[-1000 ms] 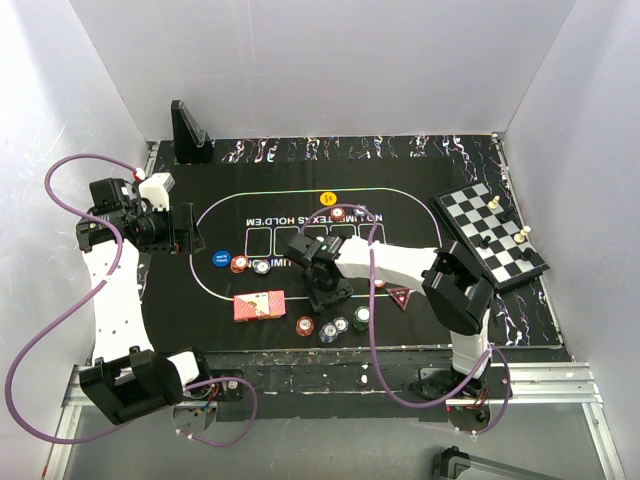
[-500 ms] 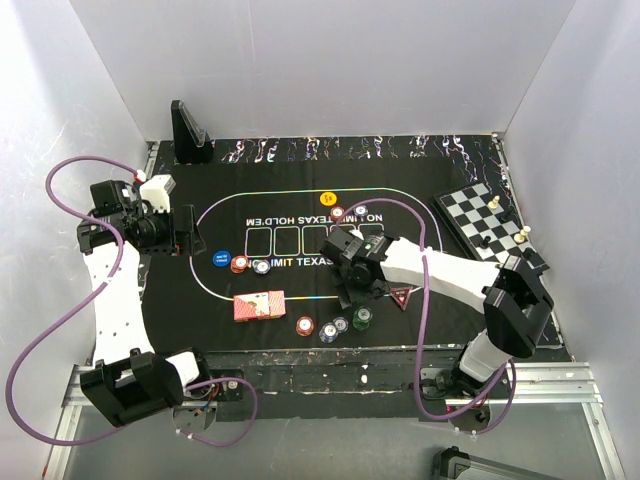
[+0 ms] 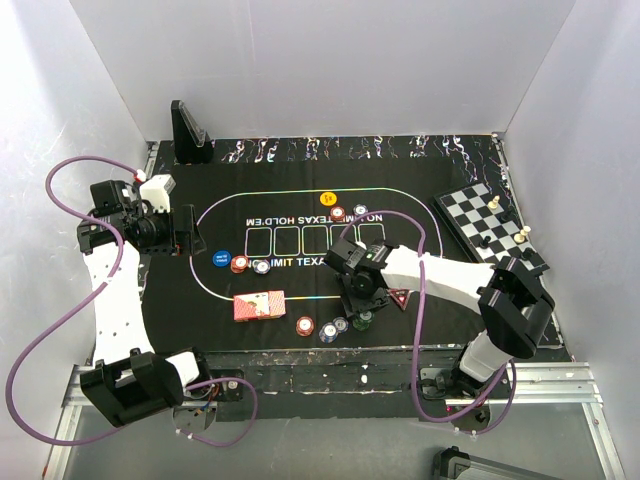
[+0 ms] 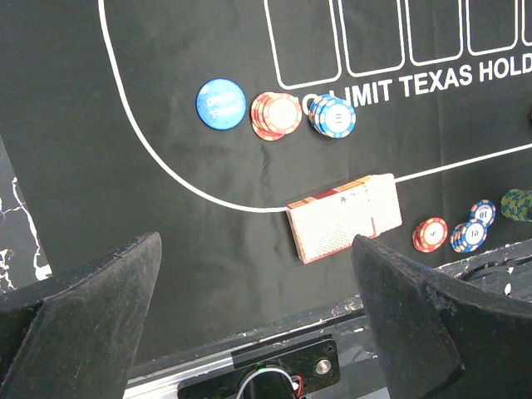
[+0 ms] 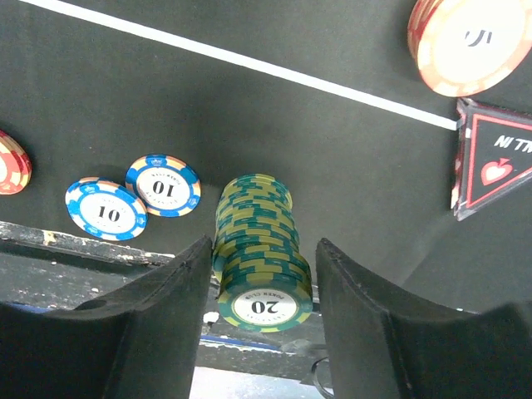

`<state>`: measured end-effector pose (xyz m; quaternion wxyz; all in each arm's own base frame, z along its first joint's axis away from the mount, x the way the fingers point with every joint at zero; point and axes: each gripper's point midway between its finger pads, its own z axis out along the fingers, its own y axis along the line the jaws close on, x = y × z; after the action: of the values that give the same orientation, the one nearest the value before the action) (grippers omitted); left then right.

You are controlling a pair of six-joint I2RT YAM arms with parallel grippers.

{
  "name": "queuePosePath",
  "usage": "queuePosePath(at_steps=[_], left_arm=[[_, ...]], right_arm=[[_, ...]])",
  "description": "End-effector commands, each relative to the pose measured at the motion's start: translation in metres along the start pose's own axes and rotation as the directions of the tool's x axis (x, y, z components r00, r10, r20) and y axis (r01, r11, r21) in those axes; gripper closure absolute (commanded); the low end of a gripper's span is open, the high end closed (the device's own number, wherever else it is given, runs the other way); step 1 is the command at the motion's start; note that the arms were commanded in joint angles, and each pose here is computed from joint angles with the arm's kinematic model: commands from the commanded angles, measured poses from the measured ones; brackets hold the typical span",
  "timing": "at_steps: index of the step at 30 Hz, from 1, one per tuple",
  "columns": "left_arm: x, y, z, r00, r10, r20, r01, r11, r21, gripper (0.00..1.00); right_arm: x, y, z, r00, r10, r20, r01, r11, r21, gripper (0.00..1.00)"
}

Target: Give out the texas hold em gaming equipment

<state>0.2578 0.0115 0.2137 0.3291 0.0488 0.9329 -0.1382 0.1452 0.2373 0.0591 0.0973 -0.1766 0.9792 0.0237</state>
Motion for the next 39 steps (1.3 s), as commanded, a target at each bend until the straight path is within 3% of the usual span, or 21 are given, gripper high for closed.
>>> queuePosePath(at_steps=[1, 14, 22, 28, 32, 39], left_arm=[[-0.005, -0.001, -0.005, 0.999, 0.013, 0.033, -0.013, 1.000, -0.004, 0.00], [-0.002, -0.001, -0.003, 0.999, 0.019, 0.032, -0.019, 1.000, -0.004, 0.00], [-0.001, -0.003, 0.001, 0.999, 0.010, 0.031, -0.010, 1.000, 0.014, 0.00], [-0.001, 0.000, 0.010, 1.000, -0.007, 0.027, 0.006, 1.000, 0.027, 0.00], [0.001, 0.003, 0.016, 1.000, -0.008, 0.024, 0.007, 1.000, 0.027, 0.00], [0.002, 0.012, 0.030, 1.000, -0.021, 0.007, 0.021, 0.999, 0.024, 0.00]], right_arm=[[0.001, 0.006, 0.002, 1.000, 0.025, 0.006, -0.025, 0.999, -0.030, 0.44], [-0.011, 0.008, -0.025, 0.999, 0.024, 0.046, -0.022, 0.999, -0.041, 0.71], [-0.046, 0.028, -0.051, 0.997, -0.027, 0.072, 0.031, 0.998, -0.054, 0.75], [-0.100, 0.077, -0.053, 0.992, -0.078, 0.097, 0.089, 0.990, -0.111, 0.76], [-0.130, 0.118, -0.030, 0.989, -0.129, 0.075, 0.138, 0.981, -0.135, 0.77], [-0.181, 0.178, -0.019, 0.982, -0.136, 0.134, 0.165, 0.958, -0.234, 0.78]])
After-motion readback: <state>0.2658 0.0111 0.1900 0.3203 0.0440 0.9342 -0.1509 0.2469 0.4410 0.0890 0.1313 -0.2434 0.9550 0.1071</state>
